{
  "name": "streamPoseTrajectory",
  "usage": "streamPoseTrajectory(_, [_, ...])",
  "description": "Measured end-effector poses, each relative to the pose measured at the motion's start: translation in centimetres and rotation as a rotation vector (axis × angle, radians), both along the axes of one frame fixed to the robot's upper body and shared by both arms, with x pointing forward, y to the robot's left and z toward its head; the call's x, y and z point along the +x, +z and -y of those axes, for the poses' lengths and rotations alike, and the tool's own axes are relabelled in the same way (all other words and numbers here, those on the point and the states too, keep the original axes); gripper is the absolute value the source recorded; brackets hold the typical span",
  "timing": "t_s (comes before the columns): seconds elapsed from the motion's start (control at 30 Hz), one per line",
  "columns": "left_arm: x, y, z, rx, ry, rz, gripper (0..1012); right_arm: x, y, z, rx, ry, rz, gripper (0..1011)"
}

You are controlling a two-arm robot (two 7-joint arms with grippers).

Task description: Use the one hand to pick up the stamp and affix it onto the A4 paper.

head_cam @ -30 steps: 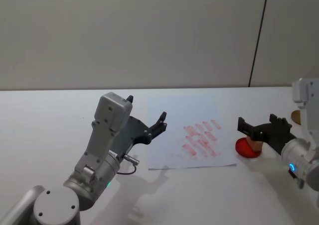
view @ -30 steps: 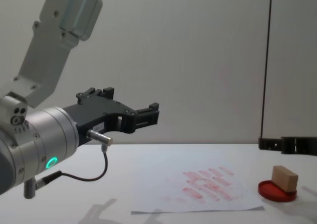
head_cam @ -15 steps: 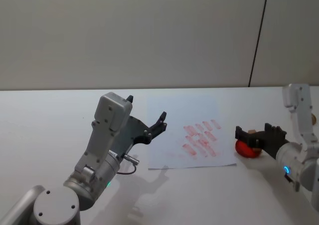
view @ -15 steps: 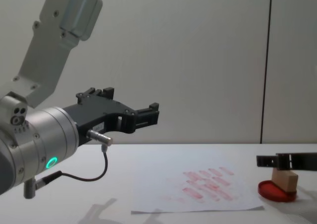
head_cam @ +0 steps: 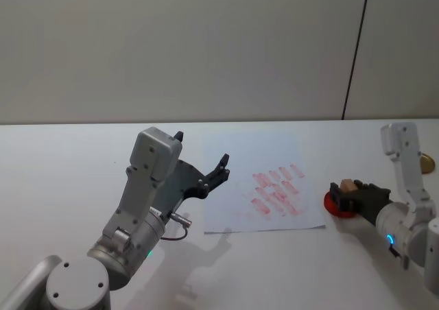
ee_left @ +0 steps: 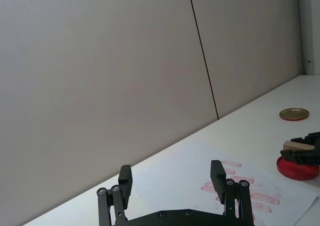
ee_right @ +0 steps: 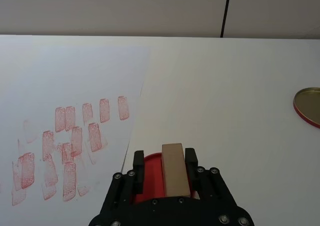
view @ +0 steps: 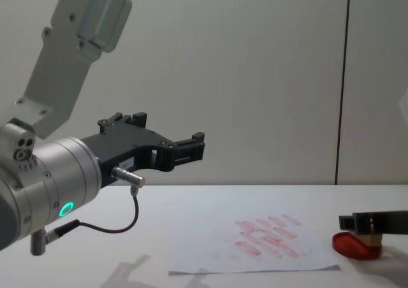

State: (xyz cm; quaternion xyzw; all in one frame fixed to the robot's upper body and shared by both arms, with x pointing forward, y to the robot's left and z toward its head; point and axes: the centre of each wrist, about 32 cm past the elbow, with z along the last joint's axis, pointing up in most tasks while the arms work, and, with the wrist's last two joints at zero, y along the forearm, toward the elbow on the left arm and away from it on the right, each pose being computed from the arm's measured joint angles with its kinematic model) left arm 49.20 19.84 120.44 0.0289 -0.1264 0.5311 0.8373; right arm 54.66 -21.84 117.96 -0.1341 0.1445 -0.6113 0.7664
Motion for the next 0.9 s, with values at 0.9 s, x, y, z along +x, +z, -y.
streamPoseTrajectory(0.9, [0.00, 0.00, 0.00, 0.000, 0.000, 0.000, 993, 0.4, -1.1, 0.1, -0.038, -0.016, -0.029, 220])
